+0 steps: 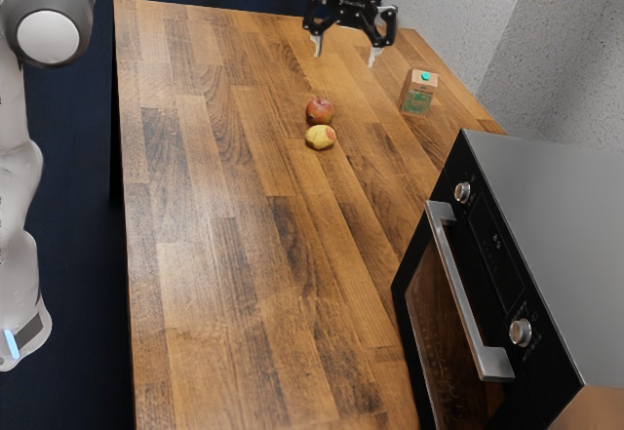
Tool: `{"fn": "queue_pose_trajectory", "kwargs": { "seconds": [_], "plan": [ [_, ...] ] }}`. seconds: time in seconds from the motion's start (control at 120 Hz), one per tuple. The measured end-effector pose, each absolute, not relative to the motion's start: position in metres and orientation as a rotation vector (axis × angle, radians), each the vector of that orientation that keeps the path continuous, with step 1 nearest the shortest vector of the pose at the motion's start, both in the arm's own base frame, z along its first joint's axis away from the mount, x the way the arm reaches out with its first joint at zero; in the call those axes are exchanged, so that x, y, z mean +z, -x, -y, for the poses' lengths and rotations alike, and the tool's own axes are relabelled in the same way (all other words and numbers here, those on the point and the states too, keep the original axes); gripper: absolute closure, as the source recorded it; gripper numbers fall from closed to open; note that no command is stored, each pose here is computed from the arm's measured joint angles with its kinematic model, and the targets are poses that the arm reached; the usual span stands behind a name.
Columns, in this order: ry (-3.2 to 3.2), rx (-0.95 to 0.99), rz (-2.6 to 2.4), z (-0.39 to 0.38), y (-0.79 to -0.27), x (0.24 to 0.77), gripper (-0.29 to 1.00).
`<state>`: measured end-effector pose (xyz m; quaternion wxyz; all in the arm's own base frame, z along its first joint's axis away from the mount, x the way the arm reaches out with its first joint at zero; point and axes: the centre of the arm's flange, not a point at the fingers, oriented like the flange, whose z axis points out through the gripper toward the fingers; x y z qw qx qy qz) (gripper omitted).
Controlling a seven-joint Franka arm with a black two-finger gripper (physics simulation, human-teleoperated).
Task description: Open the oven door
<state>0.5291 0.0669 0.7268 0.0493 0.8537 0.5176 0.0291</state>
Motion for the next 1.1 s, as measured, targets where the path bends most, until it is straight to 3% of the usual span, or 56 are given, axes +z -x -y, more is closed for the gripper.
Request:
{"fn": "queue_pose_trajectory", "kwargs": {
  "seconds": [0.333,0.375,0.45,0.517,0.717,1.1],
  "plan": [
    [-1.85,-0.035,-2.354,-0.126,-0.493,0.744,0.0],
    [-1.874,-0.06,-2.329,-0.088,-0.478,0.748,0.0],
    [-2.176,-0.043,-2.044,0.088,-0.442,0.759,0.0],
    [-2.242,0.0,-1.928,0.153,-0.422,0.762,0.0],
    [-2.245,0.078,-1.773,0.246,-0.413,0.731,0.0],
    [-2.153,0.069,-1.675,0.302,-0.46,0.707,0.0]
  ]
}}
